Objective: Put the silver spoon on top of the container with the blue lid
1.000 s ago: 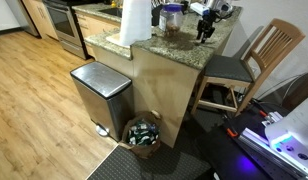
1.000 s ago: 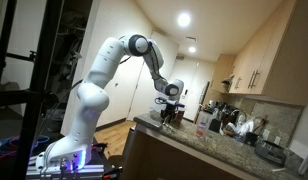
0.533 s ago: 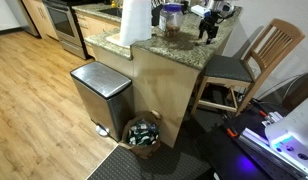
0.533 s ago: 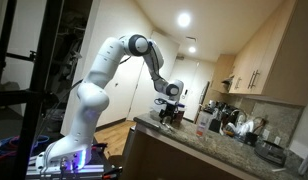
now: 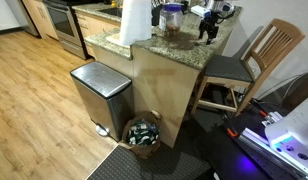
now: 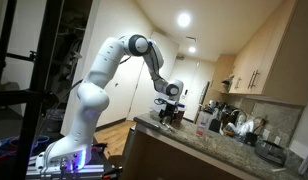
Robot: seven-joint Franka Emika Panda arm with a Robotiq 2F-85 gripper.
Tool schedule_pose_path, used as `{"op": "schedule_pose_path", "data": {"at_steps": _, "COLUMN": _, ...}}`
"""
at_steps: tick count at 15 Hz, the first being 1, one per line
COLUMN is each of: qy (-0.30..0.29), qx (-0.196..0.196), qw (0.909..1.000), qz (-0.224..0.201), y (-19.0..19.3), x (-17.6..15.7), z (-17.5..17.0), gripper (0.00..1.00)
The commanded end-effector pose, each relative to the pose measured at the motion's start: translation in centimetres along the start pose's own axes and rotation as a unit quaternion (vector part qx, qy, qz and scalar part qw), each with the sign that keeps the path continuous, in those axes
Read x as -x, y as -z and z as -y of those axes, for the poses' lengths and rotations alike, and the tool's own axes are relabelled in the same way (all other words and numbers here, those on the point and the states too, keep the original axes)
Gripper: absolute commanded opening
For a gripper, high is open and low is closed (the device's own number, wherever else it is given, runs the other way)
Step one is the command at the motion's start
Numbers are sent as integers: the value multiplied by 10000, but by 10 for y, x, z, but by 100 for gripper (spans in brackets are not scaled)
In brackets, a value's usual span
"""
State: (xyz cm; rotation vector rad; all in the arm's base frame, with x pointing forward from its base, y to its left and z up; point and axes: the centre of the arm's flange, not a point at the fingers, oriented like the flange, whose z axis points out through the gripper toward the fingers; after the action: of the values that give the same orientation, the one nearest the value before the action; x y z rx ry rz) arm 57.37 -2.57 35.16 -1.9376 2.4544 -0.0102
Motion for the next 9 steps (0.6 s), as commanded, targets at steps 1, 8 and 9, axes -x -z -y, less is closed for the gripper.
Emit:
{"op": "schedule_pose_path", "data": {"at_steps": 1, "qy": -50, "qx": 105, "qw": 9999, "qz": 22, "y": 1, "x": 0, "z": -1, "gripper": 100}}
{"op": "schedule_pose_path", "data": {"at_steps": 8, "qy": -252, "qx": -345, "qw": 9990, "qz": 141, "y": 0, "x": 2, "z": 5, "gripper": 100}}
{"op": "schedule_pose_path", "data": {"at_steps": 9, "qy": -119, "qx": -93, "qw": 9999, "qz": 60, "y": 1, "x": 1, "z": 2, "gripper": 100}}
